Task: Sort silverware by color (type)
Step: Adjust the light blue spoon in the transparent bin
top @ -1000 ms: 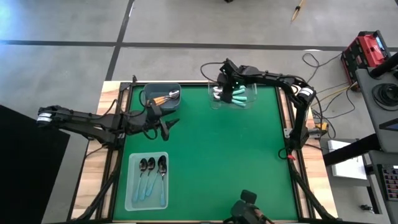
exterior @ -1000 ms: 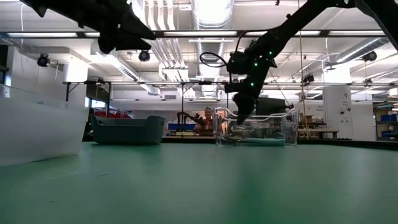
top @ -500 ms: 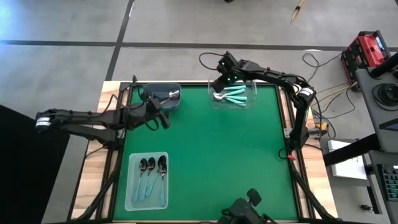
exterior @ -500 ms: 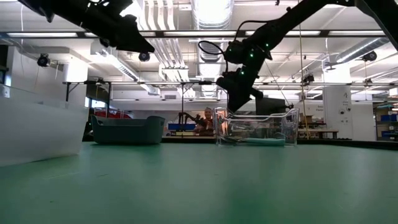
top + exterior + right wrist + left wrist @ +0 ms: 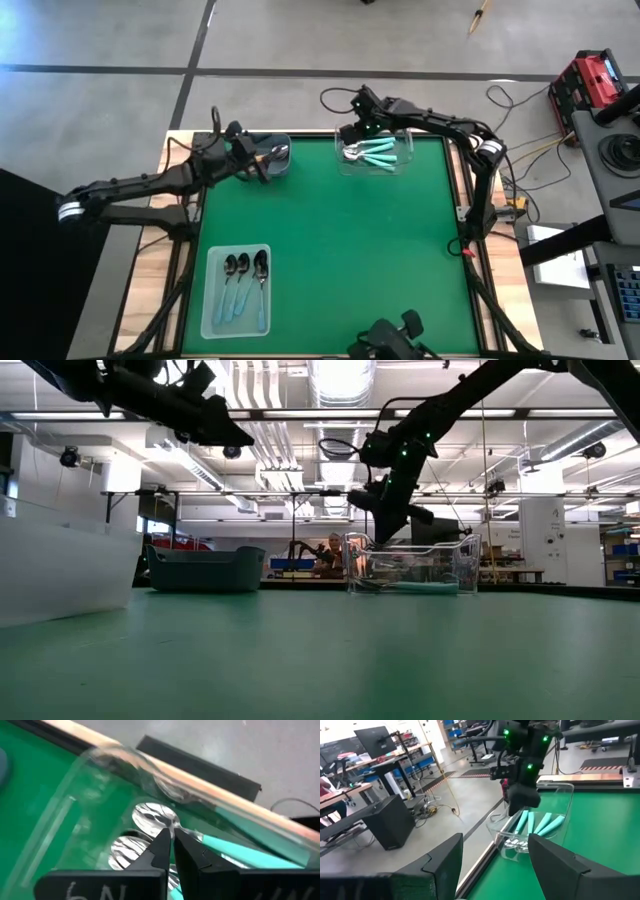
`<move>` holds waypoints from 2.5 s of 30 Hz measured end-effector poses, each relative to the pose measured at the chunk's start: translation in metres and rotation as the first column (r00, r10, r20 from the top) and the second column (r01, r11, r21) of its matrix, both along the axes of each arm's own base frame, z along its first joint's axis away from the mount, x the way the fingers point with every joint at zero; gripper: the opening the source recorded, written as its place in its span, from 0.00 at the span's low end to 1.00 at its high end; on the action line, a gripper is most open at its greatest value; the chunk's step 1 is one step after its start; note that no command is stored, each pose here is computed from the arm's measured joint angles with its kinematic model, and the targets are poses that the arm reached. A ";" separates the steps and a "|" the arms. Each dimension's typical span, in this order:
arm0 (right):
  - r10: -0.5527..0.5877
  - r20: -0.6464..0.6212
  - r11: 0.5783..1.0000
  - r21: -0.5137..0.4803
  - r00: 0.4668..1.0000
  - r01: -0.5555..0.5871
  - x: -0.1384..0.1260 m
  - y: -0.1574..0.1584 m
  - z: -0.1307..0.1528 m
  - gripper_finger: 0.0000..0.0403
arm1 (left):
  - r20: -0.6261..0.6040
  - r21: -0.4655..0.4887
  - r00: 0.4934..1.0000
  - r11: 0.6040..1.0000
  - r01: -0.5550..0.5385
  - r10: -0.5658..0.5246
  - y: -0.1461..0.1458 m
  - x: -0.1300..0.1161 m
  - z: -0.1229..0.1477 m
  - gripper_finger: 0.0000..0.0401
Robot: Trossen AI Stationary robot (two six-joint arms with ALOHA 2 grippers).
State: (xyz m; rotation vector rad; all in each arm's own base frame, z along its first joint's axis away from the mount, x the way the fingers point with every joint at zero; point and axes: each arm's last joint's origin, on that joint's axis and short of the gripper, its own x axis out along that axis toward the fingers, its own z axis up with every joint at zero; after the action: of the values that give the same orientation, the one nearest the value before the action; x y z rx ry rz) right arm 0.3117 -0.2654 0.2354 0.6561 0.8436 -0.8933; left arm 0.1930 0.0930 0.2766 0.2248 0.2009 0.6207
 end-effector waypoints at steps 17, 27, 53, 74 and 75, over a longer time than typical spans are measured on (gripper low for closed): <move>0.013 -0.060 0.991 0.133 0.998 -0.005 0.012 -0.004 -0.049 0.02 | -0.004 0.033 1.000 0.999 -0.002 0.002 0.002 0.000 0.001 0.52; 0.034 -0.065 0.986 0.164 0.997 -0.023 0.014 -0.002 -0.055 0.02 | 0.010 0.041 1.000 0.999 -0.004 0.004 0.002 0.000 0.003 0.52; 0.038 -0.134 0.968 0.251 0.990 -0.003 0.008 0.006 -0.059 0.02 | 0.009 0.040 1.000 0.999 -0.006 0.005 0.002 0.000 0.003 0.52; 0.060 -0.156 0.975 0.221 0.986 -0.025 0.006 0.007 -0.067 0.02 | 0.016 0.043 1.000 0.999 -0.006 0.005 0.002 0.000 0.004 0.52; 0.061 -0.156 0.975 0.223 0.986 -0.025 0.006 0.007 -0.067 0.02 | 0.016 0.044 1.000 0.999 -0.006 0.005 0.002 0.000 0.004 0.52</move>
State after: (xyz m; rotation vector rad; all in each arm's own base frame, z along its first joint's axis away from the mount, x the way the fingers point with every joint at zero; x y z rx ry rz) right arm 0.3175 -0.2584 0.1687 0.7614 1.1101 -0.8283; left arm 0.1928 0.0948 0.2803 0.2613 0.1724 0.6326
